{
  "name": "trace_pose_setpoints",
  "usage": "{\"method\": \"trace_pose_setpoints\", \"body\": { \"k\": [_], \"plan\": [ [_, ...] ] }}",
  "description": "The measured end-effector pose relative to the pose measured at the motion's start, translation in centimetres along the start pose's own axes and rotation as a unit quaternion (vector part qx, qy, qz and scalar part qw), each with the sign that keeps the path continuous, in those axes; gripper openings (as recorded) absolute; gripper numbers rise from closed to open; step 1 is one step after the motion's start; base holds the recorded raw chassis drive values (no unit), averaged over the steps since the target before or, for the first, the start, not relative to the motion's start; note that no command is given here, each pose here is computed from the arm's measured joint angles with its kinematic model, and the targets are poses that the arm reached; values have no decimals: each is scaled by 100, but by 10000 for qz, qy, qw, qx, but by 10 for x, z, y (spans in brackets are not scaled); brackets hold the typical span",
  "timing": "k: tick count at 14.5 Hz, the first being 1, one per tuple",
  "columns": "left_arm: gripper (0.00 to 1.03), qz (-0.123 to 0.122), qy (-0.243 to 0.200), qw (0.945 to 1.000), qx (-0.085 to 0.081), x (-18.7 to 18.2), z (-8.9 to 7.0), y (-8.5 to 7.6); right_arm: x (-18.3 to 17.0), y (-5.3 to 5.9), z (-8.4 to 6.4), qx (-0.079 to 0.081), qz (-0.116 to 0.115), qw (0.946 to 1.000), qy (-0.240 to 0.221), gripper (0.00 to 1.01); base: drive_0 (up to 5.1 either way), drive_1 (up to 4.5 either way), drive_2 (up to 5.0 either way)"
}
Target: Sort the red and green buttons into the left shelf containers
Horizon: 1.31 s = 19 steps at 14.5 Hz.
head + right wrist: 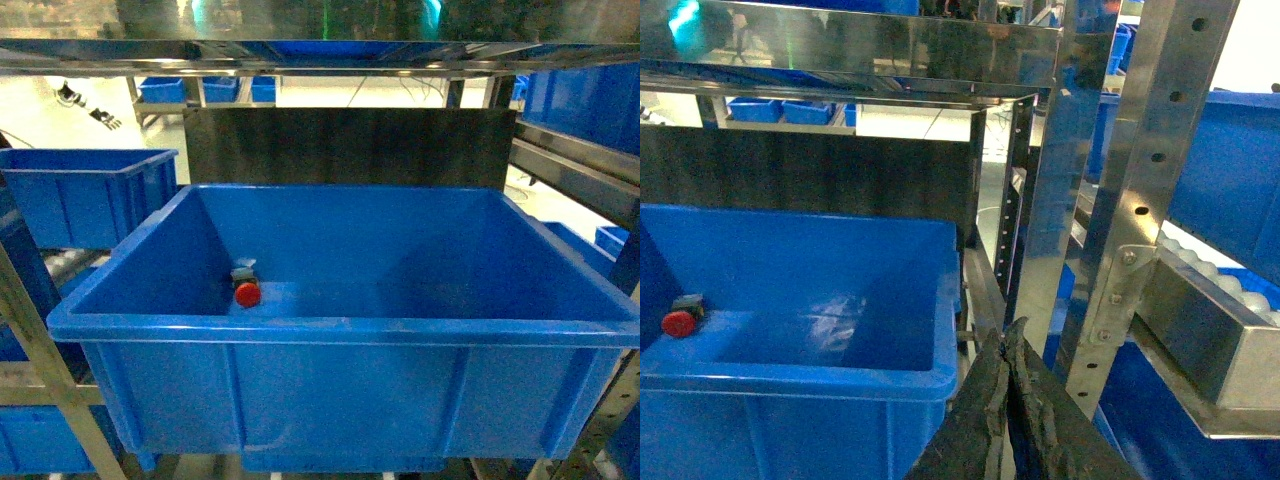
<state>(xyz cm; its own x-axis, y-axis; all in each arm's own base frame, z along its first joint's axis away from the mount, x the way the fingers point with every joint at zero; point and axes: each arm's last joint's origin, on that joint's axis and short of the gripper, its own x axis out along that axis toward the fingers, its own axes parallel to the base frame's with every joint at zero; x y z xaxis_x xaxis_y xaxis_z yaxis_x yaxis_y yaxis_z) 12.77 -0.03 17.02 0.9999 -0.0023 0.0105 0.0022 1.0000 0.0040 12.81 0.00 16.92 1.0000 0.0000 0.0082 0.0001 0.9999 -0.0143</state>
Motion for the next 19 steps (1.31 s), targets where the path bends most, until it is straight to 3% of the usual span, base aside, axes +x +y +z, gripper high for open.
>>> {"method": "trace_pose_setpoints", "body": {
  "k": [11,12,13,14,19],
  "plan": [
    [2,2,-34,10000,0,-20,1,0,-20,0,1,0,0,10000,-27,2,0,0,0],
    [2,3,170,9999,0,-25,-4,0,-22,0,-1,0,1,10000,53,2,0,0,0],
    [2,0,-8,10000,-4,-30,-2,0,-30,0,-4,-2,0,9999,120,2,0,0,0],
    [2,13,73,10000,-2,-30,-3,0,-31,0,0,0,11,10000,-46,2,0,0,0],
    [2,2,50,10000,-2,-30,-3,0,-31,0,-2,0,2,10000,21,2,0,0,0]
  ]
}}
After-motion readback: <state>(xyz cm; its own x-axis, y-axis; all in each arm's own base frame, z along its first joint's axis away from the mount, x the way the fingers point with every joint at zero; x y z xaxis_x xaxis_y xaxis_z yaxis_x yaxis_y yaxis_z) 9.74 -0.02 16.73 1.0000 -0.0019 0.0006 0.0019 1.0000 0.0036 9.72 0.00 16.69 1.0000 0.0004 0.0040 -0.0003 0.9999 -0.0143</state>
